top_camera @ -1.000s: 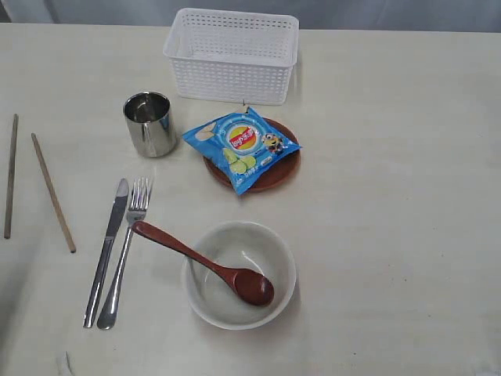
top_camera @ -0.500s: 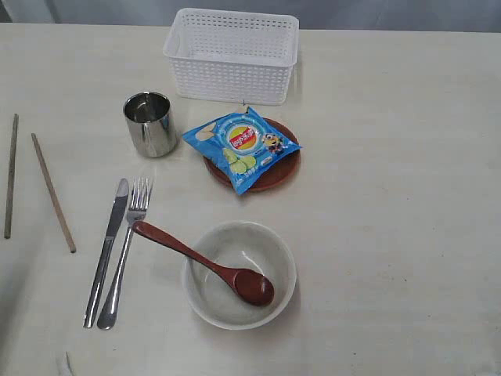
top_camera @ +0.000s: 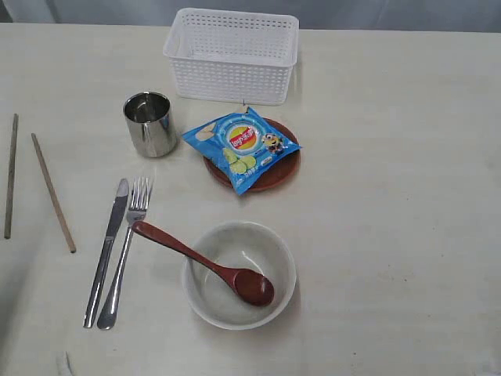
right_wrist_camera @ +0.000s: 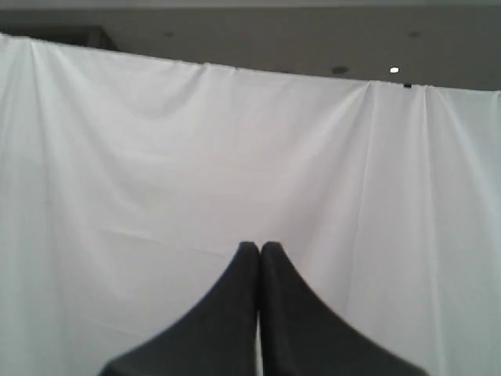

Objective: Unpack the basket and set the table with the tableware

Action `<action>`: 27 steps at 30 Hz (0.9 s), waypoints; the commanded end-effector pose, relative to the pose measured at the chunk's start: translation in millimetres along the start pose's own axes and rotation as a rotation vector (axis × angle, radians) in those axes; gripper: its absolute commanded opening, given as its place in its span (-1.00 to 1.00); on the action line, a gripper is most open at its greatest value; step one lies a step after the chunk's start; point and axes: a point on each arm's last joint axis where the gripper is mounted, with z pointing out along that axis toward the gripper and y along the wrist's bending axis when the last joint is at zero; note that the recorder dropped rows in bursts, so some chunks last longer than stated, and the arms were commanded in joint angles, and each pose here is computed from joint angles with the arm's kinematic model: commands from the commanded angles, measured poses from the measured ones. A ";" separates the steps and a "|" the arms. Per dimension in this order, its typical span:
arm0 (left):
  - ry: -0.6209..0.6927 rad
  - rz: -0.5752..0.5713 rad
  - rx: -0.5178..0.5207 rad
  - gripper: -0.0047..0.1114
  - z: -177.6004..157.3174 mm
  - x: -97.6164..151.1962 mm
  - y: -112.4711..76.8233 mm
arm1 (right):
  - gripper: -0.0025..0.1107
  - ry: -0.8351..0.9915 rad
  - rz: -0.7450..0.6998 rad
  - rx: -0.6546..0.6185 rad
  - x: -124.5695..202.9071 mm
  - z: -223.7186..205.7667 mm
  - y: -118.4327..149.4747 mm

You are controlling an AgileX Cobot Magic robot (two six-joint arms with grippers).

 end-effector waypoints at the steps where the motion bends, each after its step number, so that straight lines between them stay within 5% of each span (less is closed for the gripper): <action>1: -0.002 0.002 -0.003 -0.92 0.2 0.9 0.2 | -0.96 0.096 -0.142 -0.010 31.9 -6.0 1.1; 9: -0.002 0.002 -0.003 -0.92 0.2 0.9 0.2 | -0.96 0.242 -0.220 -0.032 75.0 -18.3 2.4; 20: -0.002 0.002 -0.003 -0.92 0.2 0.9 0.2 | -0.96 0.787 -0.148 -0.027 117.4 -42.4 -0.9; 27: -0.002 0.002 -0.003 -0.92 0.2 0.9 0.2 | -0.96 0.798 -0.130 -0.021 118.1 -43.1 -0.9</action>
